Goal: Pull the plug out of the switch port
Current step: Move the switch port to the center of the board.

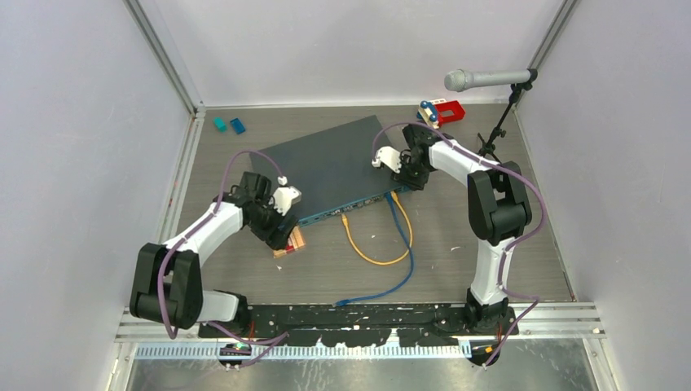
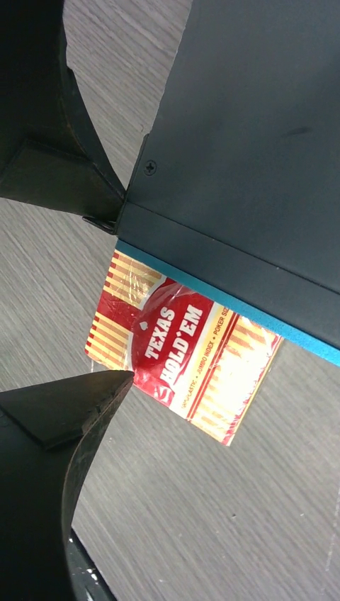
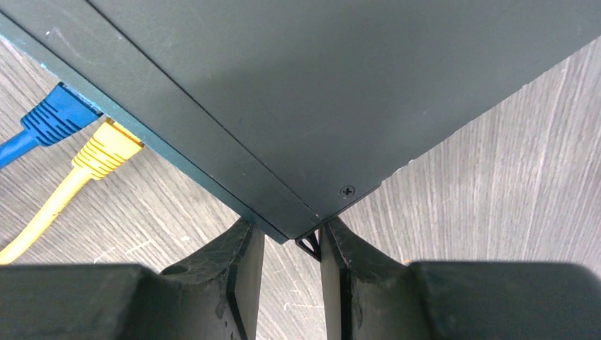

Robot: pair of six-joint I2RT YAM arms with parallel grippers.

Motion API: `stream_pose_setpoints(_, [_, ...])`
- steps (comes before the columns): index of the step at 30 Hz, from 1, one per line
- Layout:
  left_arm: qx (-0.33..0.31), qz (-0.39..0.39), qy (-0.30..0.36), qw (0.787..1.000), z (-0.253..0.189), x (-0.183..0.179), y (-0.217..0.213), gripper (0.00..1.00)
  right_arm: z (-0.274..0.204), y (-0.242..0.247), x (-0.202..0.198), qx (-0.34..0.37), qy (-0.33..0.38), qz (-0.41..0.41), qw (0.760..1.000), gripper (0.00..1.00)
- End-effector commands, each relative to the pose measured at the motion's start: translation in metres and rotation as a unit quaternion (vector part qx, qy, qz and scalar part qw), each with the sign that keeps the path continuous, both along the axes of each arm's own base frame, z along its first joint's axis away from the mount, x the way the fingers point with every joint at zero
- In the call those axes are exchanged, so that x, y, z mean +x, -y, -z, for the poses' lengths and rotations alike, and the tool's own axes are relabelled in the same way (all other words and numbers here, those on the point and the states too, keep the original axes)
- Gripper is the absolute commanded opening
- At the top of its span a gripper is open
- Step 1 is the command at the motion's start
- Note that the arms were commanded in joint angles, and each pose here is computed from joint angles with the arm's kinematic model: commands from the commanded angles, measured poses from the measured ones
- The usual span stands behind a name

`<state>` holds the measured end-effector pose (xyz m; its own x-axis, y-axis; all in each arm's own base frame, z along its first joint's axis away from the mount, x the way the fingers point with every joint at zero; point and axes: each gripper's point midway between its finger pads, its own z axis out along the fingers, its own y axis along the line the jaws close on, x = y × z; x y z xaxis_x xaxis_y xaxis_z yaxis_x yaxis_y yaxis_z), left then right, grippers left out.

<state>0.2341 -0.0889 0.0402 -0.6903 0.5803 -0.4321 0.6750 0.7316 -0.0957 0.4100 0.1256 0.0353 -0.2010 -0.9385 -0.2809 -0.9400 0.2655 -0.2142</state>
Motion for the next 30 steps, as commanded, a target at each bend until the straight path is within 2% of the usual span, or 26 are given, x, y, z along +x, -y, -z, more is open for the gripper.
stream_pose_setpoints(1, [-0.136, 0.131, 0.02, 0.982, -0.037, -0.015, 0.069, 0.77, -0.023, -0.046, -0.037, 0.073, -0.041, 0.019, 0.996, 0.15])
stream_pose_setpoints(12, [-0.145, 0.206, 0.007, 0.968, -0.044, -0.044, 0.087, 0.77, -0.037, -0.032, -0.017, 0.034, -0.007, 0.05, 0.998, 0.2])
stream_pose_setpoints(17, [-0.149, 0.219, 0.016, 0.964, -0.049, -0.049, 0.086, 0.81, -0.055, -0.027, -0.009, 0.045, 0.024, 0.093, 0.994, 0.29])
stream_pose_setpoints(21, [-0.13, 0.204, 0.042, 0.969, -0.049, -0.038, 0.082, 0.91, -0.075, -0.019, 0.001, 0.053, 0.066, 0.147, 0.986, 0.4])
stream_pose_setpoints(22, [-0.122, 0.2, 0.053, 0.971, -0.049, -0.033, 0.08, 0.98, -0.08, -0.017, 0.001, 0.055, 0.075, 0.156, 0.983, 0.43])
stream_pose_setpoints(23, [-0.114, 0.191, 0.068, 0.973, -0.051, -0.027, 0.078, 0.99, -0.084, -0.013, 0.0, 0.053, 0.082, 0.168, 0.981, 0.45])
stream_pose_setpoints(27, [-0.103, 0.147, 0.133, 0.975, -0.066, -0.002, 0.071, 1.0, -0.096, 0.001, -0.005, 0.047, 0.113, 0.209, 0.97, 0.54])
stream_pose_setpoints(30, [-0.113, 0.116, 0.149, 0.976, -0.079, 0.01, 0.066, 1.0, -0.101, 0.012, -0.016, 0.045, 0.121, 0.232, 0.964, 0.56])
